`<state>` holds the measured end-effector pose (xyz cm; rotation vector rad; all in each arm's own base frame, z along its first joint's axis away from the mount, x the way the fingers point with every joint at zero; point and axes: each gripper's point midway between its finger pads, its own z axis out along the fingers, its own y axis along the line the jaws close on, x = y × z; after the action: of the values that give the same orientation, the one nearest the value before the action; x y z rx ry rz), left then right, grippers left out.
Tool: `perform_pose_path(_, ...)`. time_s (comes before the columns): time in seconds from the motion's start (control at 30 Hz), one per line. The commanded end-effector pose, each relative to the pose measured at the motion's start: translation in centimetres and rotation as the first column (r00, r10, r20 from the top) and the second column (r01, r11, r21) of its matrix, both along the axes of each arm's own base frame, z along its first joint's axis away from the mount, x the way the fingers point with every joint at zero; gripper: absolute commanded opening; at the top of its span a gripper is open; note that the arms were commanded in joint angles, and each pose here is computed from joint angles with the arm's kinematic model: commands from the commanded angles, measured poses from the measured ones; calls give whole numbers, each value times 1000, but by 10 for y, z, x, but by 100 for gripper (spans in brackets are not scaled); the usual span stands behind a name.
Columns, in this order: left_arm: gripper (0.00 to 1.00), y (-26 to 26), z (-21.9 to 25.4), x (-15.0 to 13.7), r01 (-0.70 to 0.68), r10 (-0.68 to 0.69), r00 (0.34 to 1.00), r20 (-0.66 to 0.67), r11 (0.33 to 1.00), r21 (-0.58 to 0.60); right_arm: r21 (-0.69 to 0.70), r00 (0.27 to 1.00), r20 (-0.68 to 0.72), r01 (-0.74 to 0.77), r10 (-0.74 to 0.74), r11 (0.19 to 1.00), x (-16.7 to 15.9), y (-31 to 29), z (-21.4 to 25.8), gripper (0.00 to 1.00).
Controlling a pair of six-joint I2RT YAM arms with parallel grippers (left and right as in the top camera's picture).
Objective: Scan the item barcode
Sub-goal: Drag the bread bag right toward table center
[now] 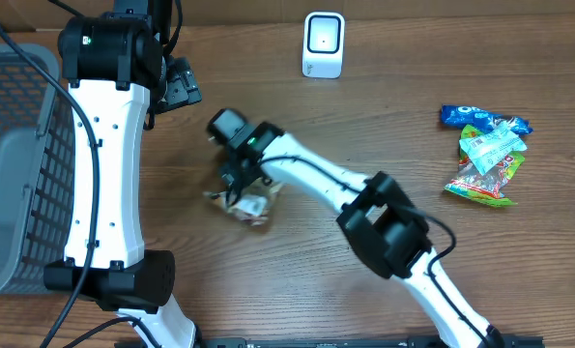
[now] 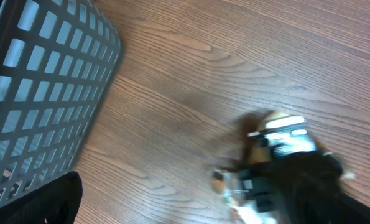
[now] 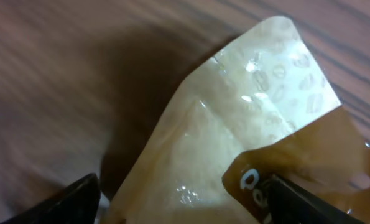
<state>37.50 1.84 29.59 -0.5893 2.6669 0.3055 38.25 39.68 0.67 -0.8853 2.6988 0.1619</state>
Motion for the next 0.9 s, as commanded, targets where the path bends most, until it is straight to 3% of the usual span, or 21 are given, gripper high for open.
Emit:
perform_pose_path(0.0, 100, -1, -3, 1, -13, 13, 1000, -3, 1000, 8, 66, 986, -20, 168, -167, 984, 36, -36, 35, 93)
perform_pose_path(0.07, 100, -1, -3, 1, -13, 13, 1000, -3, 1000, 8, 126, 980, -56, 197, -191, 972, 46, -49, 59, 100)
perform_pose_path(0.23, 100, -1, -3, 1, -13, 13, 1000, -3, 1000, 8, 256, 960, -114, 277, -255, 926, 69, -92, 133, 100)
perform_pose_path(0.4, 100, 0, -3, 1, -13, 13, 1000, -3, 1000, 8, 327, 885, -242, 460, -398, 825, 75, -152, 180, 96)
perform_pose_path(0.6, 100, 0, -3, 1, -13, 13, 1000, -3, 1000, 8, 209, 794, -350, 584, -498, 784, 69, -202, 148, 94)
perform_pose_path(0.87, 100, -1, -3, 1, -13, 13, 1000, -3, 1000, 8, 177, 744, -479, 603, -467, 778, 47, -181, 74, 100)
